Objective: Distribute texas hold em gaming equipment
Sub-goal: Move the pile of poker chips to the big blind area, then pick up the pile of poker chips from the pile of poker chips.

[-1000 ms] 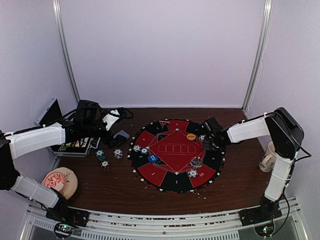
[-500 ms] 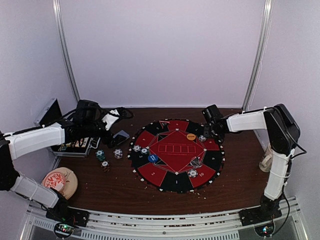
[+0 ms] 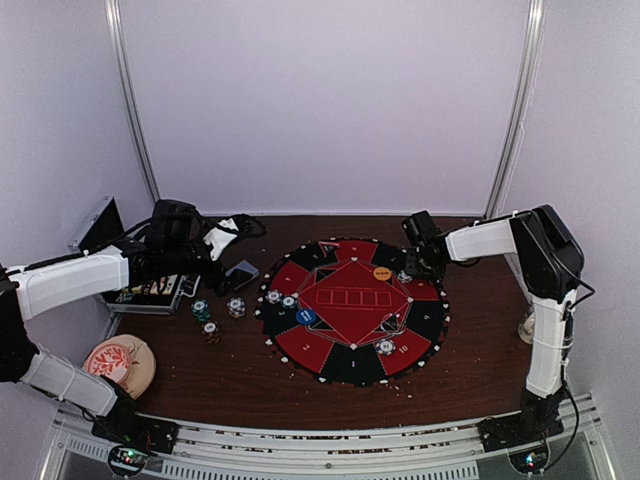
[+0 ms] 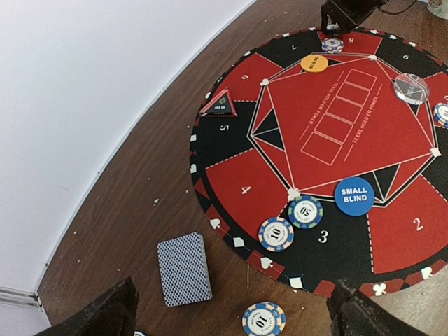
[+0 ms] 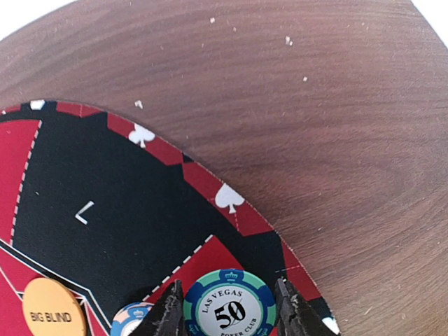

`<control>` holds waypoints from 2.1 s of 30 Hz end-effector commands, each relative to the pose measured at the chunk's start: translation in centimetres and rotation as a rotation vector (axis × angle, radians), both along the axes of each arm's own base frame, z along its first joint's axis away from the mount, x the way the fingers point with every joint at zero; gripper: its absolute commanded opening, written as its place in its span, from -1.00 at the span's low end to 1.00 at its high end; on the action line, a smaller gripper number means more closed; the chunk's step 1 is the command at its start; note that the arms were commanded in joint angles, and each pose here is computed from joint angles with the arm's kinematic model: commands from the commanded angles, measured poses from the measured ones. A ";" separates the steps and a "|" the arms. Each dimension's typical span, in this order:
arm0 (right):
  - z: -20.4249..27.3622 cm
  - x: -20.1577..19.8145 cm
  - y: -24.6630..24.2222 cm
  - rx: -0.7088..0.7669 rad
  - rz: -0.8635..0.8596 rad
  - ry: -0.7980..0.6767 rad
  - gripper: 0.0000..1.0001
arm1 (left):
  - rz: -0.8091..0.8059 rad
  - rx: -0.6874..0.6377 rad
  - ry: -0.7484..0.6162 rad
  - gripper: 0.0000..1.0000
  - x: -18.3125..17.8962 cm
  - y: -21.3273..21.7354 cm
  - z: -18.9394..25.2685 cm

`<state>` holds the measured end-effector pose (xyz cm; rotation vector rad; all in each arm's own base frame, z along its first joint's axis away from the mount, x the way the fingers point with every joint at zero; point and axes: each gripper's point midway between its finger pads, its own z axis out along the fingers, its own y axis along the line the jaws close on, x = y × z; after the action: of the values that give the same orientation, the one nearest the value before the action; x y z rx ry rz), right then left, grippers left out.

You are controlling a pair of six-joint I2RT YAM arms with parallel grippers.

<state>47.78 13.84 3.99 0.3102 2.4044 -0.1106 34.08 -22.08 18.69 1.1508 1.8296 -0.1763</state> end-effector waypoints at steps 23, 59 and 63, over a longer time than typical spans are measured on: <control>5.7 0.4 -0.2 0.021 -0.013 -0.078 0.47 | 0.075 -0.008 -0.026 0.96 2.1 1.8 1.1; 6.0 -13.4 9.9 -0.035 0.333 -0.155 0.65 | 0.231 0.075 0.480 0.77 -1.1 12.6 -11.9; 6.1 -13.4 9.8 -0.032 0.332 -0.161 0.65 | 0.243 0.086 0.487 0.72 -0.5 12.7 -12.7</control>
<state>34.34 23.73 9.52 -0.1037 2.2855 0.0199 32.86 -9.47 6.70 0.9891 2.4145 -0.2664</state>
